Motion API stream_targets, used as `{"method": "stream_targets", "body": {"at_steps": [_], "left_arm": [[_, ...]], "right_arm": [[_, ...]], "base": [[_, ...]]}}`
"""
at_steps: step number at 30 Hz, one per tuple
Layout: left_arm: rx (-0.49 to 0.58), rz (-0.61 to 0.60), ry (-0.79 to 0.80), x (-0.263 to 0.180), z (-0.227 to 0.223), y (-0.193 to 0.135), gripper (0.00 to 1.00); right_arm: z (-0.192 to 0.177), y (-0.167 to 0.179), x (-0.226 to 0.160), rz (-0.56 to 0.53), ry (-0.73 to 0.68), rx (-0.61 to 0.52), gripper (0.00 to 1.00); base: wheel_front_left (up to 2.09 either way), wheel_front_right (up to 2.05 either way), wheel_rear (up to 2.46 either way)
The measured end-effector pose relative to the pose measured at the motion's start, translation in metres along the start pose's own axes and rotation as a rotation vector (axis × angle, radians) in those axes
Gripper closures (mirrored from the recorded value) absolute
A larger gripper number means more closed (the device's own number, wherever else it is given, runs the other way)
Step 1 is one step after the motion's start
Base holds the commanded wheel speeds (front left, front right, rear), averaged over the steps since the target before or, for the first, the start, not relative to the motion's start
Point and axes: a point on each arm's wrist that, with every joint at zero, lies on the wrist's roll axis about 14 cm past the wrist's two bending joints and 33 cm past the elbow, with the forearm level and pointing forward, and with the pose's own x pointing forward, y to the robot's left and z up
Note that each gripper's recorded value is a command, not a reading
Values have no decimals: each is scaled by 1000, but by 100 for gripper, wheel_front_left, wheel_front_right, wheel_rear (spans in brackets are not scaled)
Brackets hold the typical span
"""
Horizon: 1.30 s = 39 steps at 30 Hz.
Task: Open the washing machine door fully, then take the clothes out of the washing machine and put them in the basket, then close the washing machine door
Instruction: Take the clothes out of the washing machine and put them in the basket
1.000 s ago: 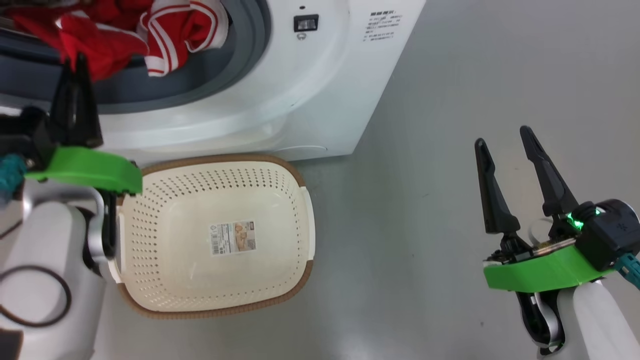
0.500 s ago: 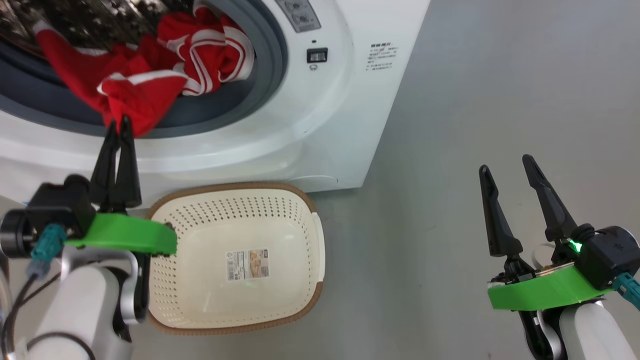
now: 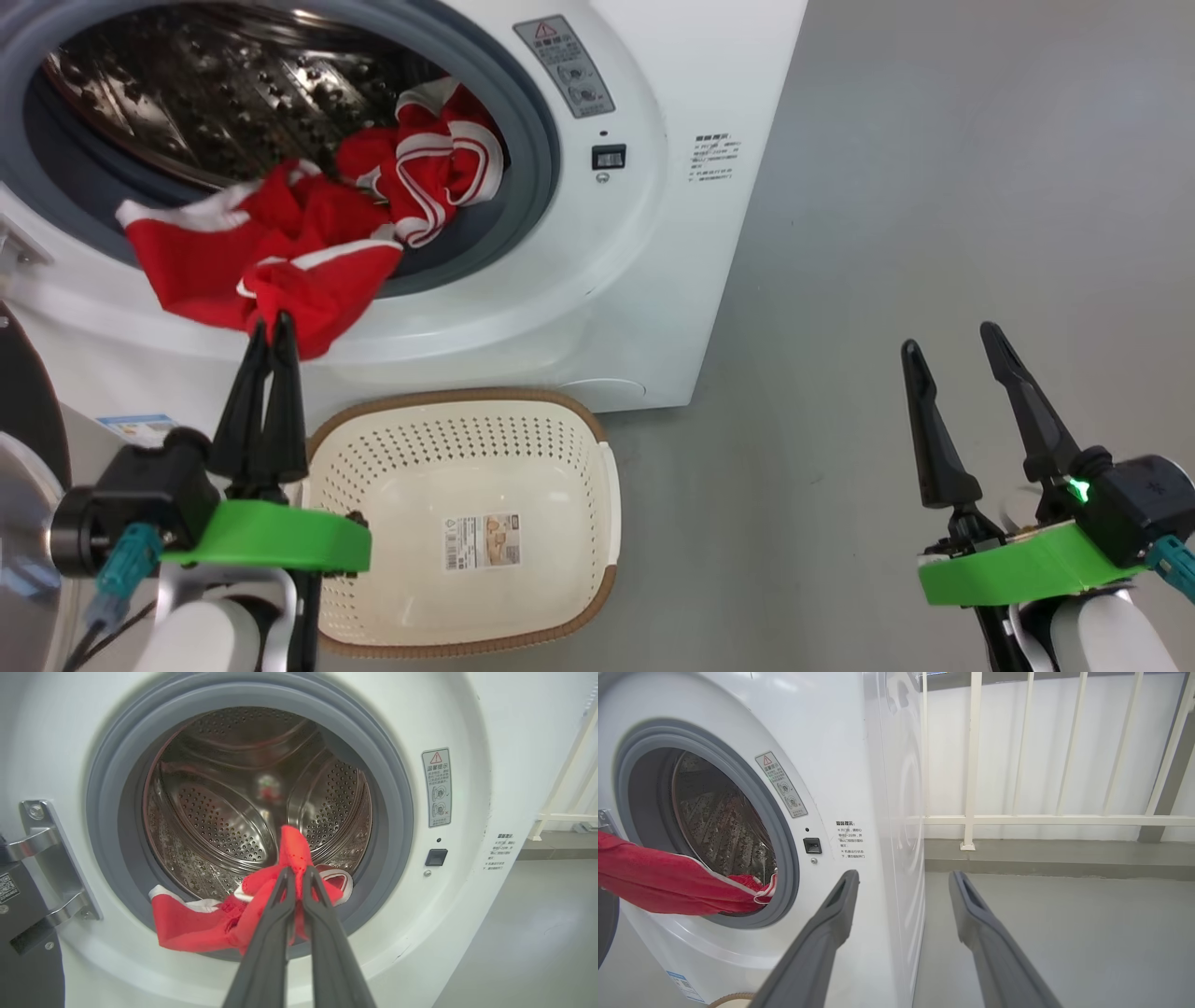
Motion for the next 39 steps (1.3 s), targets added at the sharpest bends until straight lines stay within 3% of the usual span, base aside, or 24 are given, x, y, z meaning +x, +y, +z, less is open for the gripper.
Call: {"method": "stream_targets", "body": {"at_steps": [9, 13, 39], "left_arm": [[-21, -14, -24, -16, 18, -12, 100], [-30, -23, 16, -19, 6, -16, 100], [-116, -51, 454, -11, -173, -28, 100]], "right_arm": [[3, -8, -10, -28, -1, 6, 0], [0, -8, -10, -29, 5, 13, 0], [-31, -20, 7, -57, 73, 13, 0]], "base": [[0, 0, 0], [0, 0, 0], [0, 0, 0]]}}
